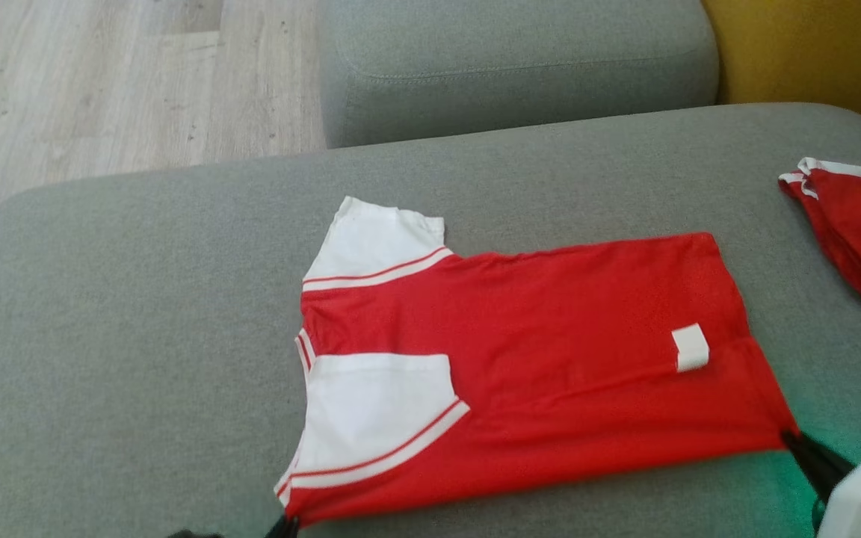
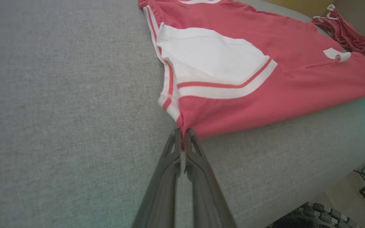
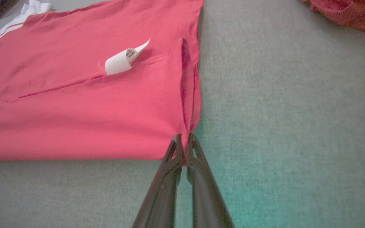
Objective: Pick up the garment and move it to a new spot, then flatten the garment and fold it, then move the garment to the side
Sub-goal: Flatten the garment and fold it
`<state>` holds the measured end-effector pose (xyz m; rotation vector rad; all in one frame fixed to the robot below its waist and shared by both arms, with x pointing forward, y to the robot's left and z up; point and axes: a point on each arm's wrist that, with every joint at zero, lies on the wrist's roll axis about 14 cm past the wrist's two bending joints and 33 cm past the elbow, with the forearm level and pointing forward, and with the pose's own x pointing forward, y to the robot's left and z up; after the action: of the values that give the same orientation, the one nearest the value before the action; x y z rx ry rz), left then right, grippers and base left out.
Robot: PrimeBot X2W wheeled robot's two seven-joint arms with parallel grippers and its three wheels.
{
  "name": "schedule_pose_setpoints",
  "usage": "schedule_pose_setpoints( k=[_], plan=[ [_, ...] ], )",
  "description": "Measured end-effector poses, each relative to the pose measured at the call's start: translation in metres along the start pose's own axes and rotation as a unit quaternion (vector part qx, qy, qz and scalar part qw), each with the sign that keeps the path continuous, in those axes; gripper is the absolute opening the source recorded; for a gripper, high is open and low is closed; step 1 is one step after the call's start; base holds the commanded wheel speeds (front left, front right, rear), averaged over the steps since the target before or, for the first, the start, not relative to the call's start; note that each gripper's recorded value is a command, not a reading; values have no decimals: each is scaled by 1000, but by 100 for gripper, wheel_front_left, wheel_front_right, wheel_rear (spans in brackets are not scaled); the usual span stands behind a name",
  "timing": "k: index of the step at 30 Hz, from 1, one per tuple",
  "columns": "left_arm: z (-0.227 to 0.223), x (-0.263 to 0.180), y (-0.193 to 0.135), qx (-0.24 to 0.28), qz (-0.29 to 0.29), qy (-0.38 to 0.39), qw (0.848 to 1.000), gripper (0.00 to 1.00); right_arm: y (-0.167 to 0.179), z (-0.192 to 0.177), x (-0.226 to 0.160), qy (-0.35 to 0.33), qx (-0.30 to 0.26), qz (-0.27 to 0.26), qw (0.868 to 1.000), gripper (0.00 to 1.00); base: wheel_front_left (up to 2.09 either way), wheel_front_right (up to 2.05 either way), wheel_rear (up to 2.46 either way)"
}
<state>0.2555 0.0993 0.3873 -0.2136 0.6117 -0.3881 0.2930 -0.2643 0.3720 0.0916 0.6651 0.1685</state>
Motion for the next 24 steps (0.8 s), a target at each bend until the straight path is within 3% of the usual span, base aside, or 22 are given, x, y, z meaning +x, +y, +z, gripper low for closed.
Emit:
schedule_pose_setpoints(
  k=[2, 3, 4, 5, 6, 7, 11, 17, 19, 24],
  plan=[
    [-6, -2, -1, -4, 1, 6, 1000, 0, 2, -9, -4, 8, 5, 3, 1000, 0, 0, 0, 0],
    [-8, -3, -1, -7, 2, 10, 1000, 0, 3, -12, -5, 12, 12, 4, 1000, 9, 0, 0, 0],
    [-11, -3, 1, -7, 4, 13, 1000, 0, 4, -15, -6, 14, 14, 4, 1000, 37, 0, 0, 0],
    [-12, -3, 2, -7, 7, 15, 1000, 0, 4, -17, -7, 15, 16, 3, 1000, 73, 0, 0, 0],
    [-13, -2, 2, -7, 8, 16, 1000, 39, 2, -16, -8, 13, 18, 1, 1000, 100, 0, 0, 0],
    [-14, -2, 2, -7, 9, 16, 1000, 100, 1, -15, -9, 9, 22, -2, 1000, 100, 0, 0, 0],
    [-12, 3, 3, 5, 10, 15, 1000, 100, -5, -2, -11, -25, 28, -11, 999, 100, 0, 0, 0],
    [28, 23, -8, 36, -17, -22, 999, 100, -5, 22, -14, -85, 22, -18, 996, 100, 0, 0, 0],
    [57, 36, -20, 57, -53, -32, 996, 100, 13, 31, -13, -113, 21, -4, 993, 100, 0, 0, 0],
    [121, 70, -29, 125, -114, -9, 986, 100, 19, 38, -9, -127, 9, -4, 992, 100, 0, 0, 0]
  ],
)
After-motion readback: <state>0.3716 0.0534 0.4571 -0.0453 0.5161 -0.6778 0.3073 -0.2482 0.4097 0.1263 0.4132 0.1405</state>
